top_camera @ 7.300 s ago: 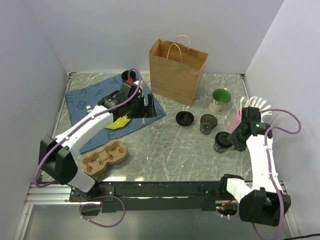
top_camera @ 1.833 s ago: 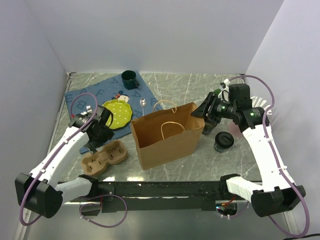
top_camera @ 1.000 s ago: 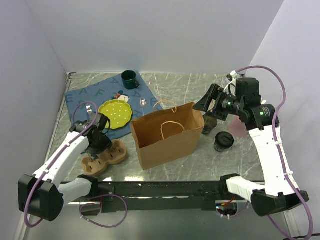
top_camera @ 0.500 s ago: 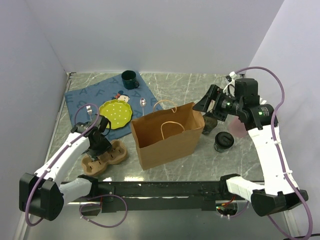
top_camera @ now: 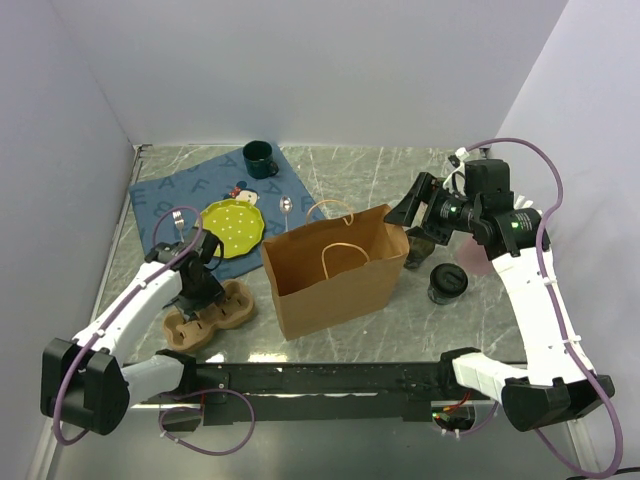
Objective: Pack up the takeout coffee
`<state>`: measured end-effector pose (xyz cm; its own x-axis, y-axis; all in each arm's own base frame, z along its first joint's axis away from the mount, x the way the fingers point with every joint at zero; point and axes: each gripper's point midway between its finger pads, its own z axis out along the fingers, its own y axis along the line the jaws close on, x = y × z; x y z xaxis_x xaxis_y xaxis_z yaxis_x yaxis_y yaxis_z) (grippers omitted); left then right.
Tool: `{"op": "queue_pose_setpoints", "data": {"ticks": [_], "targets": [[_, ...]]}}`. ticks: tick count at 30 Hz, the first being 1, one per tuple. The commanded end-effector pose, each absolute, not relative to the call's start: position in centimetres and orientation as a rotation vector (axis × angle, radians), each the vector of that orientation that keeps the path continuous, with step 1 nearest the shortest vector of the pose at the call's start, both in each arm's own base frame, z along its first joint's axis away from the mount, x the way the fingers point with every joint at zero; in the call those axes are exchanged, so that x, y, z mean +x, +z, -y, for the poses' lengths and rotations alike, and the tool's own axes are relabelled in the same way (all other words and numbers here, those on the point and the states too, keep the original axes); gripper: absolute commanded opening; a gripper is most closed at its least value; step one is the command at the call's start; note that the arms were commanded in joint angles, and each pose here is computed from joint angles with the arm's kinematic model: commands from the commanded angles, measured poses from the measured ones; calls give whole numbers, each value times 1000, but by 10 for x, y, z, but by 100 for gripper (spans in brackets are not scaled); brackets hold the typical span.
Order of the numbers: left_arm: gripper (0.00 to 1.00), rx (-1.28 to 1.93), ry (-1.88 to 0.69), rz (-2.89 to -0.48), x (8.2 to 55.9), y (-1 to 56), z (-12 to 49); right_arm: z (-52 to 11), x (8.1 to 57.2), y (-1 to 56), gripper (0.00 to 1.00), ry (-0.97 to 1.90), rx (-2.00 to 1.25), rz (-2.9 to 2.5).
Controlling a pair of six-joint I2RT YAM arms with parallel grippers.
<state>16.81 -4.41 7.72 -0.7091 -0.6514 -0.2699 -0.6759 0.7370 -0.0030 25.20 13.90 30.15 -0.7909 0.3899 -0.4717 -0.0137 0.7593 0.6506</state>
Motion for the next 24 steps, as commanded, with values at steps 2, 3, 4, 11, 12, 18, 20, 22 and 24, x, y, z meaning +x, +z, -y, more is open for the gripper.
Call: {"op": "queue_pose_setpoints", "data": {"ticks": [2, 3, 4, 11, 12, 18, 20, 22, 24], "targets": [[60, -1028, 113, -2676, 178, 79, 47, -141, 260, 311, 84, 876, 258, -2303], [59, -1028, 112, -2678, 178, 79, 48, -141, 260, 311, 85, 875, 256, -2303], [59, -1033, 117, -2671, 179, 80, 47, -141, 261, 311, 84, 874, 255, -2306], [55, -1032, 108, -2675, 179, 80, 48, -141, 263, 310, 84, 869, 249, -2308], [54, -1032, 107, -2677, 179, 79, 49, -141, 263, 309, 85, 870, 251, -2312], [46, -1050, 121, -2664, 177, 84, 46, -142, 264, 308, 84, 869, 246, -2315], [42, -1066, 110, -2657, 176, 88, 46, -142, 265, 307, 84, 868, 244, -2316], [40, -1074, 96, -2651, 177, 91, 48, -142, 265, 307, 84, 869, 246, -2315], [39, -1074, 115, -2652, 176, 93, 46, -143, 265, 307, 84, 876, 243, -2314]]}}
